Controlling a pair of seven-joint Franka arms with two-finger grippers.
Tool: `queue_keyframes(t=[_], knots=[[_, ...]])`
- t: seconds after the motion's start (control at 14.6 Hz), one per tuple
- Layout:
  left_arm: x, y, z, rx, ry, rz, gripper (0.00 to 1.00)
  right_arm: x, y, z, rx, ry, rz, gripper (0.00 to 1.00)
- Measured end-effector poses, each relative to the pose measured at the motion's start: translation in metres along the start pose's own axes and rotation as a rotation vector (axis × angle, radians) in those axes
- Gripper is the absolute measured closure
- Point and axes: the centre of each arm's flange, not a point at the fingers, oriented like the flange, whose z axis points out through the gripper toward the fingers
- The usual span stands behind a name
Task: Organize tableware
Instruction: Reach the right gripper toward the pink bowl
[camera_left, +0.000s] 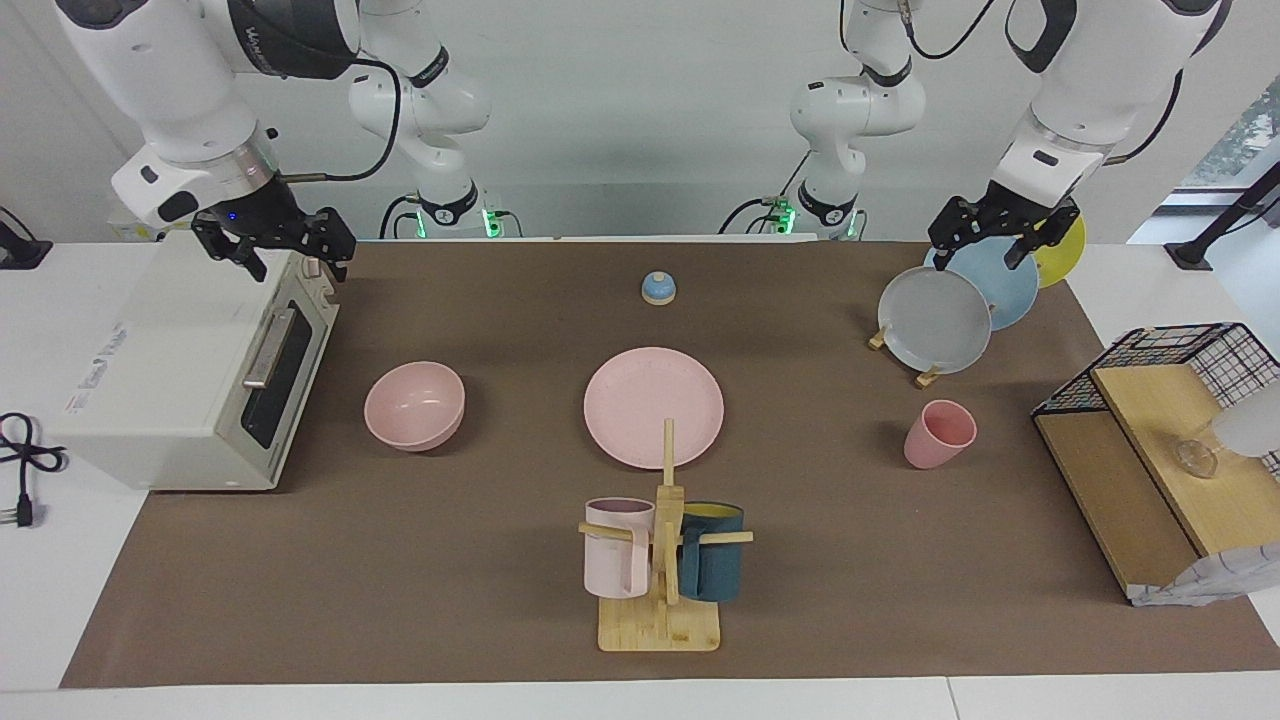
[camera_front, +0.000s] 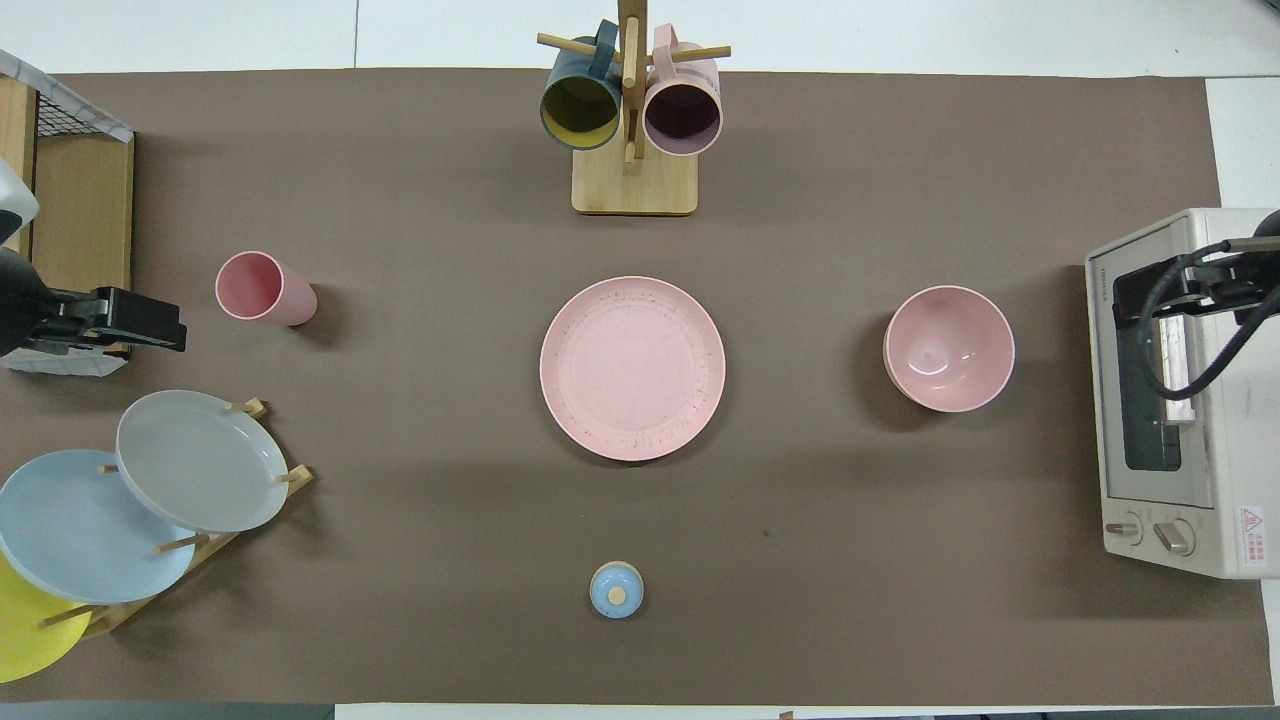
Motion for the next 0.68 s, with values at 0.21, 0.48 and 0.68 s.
queue_keyframes(t=[0.21, 0.48, 0.68], knots=[[0.0, 0.0, 0.0, 0.0, 0.0, 0.0, 0.0, 0.0, 0.0, 0.0, 0.0, 0.0, 0.0, 0.0], [0.0, 0.0, 0.0, 0.0, 0.0, 0.0, 0.0, 0.005, -0.011, -0.001, 0.017, 0.031, -0.024, 0.0], [0.0, 0.0, 0.0, 0.0, 0.0, 0.0, 0.0, 0.023, -0.066, 0.027, 0.051, 0.119, -0.103, 0.0]])
